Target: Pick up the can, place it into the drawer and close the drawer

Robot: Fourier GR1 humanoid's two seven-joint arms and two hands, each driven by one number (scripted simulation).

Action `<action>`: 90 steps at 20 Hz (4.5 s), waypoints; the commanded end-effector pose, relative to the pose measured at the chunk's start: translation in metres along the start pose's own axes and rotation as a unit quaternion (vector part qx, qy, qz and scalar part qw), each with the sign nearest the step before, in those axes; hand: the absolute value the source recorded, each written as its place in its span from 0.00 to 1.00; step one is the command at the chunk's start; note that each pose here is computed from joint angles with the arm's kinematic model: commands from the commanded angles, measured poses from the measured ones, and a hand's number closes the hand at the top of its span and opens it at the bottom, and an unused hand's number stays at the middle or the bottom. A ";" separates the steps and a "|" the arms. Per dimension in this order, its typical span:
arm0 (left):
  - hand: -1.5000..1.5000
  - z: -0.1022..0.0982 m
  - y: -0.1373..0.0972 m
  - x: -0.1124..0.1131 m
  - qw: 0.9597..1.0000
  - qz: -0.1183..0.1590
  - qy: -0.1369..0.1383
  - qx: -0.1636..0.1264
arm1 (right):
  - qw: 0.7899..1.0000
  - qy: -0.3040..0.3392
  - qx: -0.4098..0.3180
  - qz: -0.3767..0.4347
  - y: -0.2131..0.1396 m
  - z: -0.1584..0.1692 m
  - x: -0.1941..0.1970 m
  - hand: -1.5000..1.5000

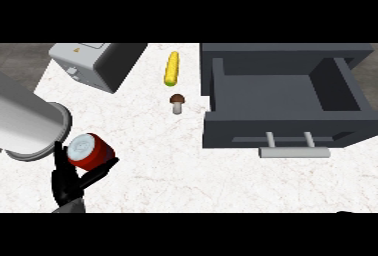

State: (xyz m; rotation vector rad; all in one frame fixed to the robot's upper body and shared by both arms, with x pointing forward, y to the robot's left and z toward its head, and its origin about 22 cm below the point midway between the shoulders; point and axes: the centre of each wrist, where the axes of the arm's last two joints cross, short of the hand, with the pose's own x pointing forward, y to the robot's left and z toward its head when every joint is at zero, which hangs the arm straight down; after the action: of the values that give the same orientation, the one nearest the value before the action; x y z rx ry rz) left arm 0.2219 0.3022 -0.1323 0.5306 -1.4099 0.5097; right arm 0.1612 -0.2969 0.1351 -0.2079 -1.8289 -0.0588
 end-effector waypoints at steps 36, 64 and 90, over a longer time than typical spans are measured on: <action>1.00 -0.037 -0.186 0.103 0.932 0.058 -0.064 -0.352 | 0.999 -0.023 -0.016 0.019 -0.009 -0.006 0.006 0.00; 1.00 0.039 -0.323 0.372 0.905 0.024 -0.114 -0.408 | 0.999 -0.032 -0.022 0.012 0.000 -0.013 0.015 0.00; 0.00 0.067 -0.366 0.392 0.932 -0.043 -0.133 -0.334 | 0.999 -0.043 0.004 0.017 0.008 -0.037 0.034 0.00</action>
State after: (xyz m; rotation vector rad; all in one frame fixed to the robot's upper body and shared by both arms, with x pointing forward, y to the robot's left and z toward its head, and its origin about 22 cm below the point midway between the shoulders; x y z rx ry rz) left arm 0.4332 -0.0174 0.2492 0.0651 -1.6890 -0.1639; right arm 0.1878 -0.2925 0.1708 -0.2473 -1.9101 -0.0117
